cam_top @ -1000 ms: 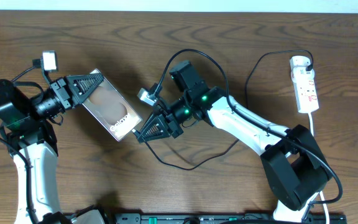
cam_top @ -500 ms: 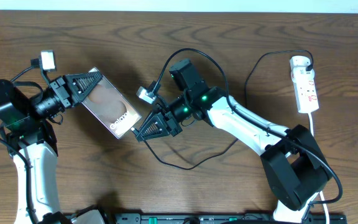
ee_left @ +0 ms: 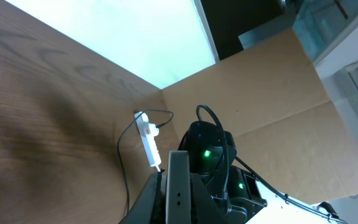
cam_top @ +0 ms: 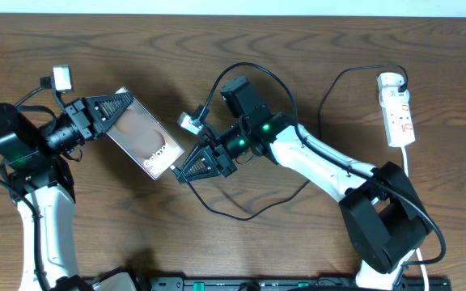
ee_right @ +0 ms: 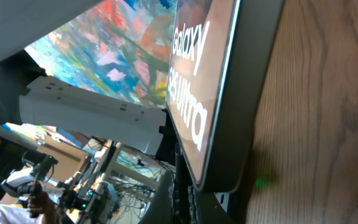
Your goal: Plug charger to phone and switch on socket
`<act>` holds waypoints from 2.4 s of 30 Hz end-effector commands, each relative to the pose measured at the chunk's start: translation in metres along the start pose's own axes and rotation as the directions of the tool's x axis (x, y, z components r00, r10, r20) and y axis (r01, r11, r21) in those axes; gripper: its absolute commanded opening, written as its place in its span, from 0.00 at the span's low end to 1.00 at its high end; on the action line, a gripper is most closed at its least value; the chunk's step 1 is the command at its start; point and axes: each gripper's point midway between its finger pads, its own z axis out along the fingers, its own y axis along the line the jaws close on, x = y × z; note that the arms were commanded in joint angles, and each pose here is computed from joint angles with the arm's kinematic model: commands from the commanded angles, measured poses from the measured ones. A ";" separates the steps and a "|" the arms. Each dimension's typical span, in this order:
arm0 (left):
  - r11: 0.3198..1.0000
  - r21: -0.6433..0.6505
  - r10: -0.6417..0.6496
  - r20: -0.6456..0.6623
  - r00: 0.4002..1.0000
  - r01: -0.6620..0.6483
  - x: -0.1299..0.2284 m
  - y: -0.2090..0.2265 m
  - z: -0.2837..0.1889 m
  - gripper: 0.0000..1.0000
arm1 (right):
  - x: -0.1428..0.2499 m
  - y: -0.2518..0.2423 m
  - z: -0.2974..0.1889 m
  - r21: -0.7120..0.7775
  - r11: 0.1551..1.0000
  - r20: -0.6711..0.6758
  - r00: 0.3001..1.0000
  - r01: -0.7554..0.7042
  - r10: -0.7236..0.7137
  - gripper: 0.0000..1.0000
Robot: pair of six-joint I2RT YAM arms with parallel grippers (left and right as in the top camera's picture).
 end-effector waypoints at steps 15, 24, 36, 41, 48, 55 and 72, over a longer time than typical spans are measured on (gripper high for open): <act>1.000 0.000 -0.016 0.001 1.000 0.016 -0.001 -0.001 0.001 0.07 | -0.006 0.001 0.001 0.007 1.000 0.003 1.000 -0.019 0.019 0.01; 1.000 0.015 0.009 -0.022 1.000 -0.008 0.003 -0.003 0.001 0.07 | -0.007 0.001 0.001 0.006 0.999 0.005 0.999 -0.039 0.039 0.01; 0.998 0.046 0.041 -0.064 0.997 -0.038 0.011 -0.008 0.000 0.07 | -0.011 0.002 0.001 0.005 0.999 0.009 0.999 -0.047 0.047 0.01; 0.998 0.052 0.049 -0.073 0.996 -0.045 0.012 -0.009 0.000 0.07 | -0.011 0.002 0.001 0.004 0.999 0.009 0.999 -0.047 0.047 0.01; 0.997 0.065 0.052 -0.095 0.994 -0.046 0.017 -0.012 0.007 0.08 | -0.011 0.002 0.001 0.004 0.998 0.009 0.998 -0.059 0.059 0.01; 0.993 0.092 0.082 -0.132 0.988 -0.070 0.026 -0.017 0.018 0.07 | -0.012 0.004 0.001 -0.004 0.997 0.008 0.997 -0.080 0.080 0.01; 0.993 0.093 0.088 -0.132 0.987 -0.076 0.026 -0.017 0.018 0.07 | -0.015 0.006 0.000 -0.013 0.997 0.010 0.997 -0.071 0.071 0.01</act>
